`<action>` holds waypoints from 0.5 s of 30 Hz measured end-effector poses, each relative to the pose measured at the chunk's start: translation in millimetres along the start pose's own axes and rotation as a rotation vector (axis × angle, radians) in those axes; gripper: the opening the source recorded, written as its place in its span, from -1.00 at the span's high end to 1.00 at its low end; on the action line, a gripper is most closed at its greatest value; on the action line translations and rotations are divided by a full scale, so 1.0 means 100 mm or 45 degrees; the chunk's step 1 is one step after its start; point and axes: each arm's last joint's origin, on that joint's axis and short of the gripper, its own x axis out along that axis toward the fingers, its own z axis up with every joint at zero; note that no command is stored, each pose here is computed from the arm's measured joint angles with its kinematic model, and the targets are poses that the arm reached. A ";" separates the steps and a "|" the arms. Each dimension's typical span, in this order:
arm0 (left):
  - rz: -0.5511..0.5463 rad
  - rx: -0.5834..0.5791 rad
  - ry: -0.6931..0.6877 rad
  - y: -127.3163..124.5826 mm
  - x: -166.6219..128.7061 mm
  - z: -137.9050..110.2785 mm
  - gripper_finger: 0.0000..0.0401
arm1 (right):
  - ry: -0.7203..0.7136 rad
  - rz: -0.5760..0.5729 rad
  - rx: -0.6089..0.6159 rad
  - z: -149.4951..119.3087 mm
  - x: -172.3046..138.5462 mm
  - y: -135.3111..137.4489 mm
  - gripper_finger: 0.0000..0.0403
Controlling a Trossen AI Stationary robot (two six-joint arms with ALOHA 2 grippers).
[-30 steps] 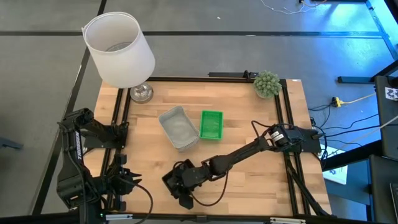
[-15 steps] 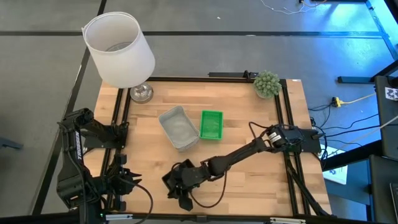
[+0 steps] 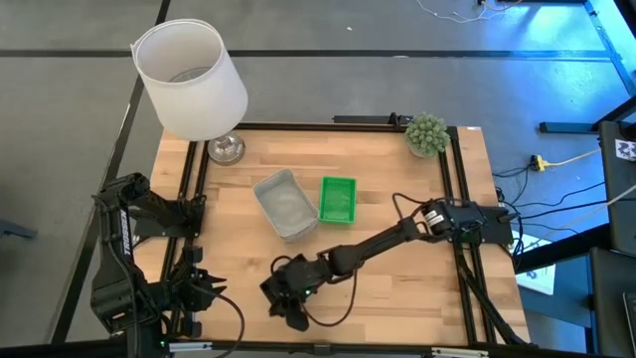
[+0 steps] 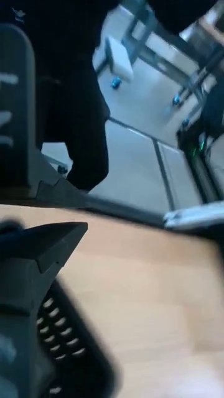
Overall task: Stack baskets by color
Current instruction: Stack the right black bin into the left black bin, then return to Home Position
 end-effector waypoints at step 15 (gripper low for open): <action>-0.007 0.097 0.012 0.00 0.00 0.00 0.71 | 0.036 -0.265 -0.418 0.48 -0.90 0.65 0.76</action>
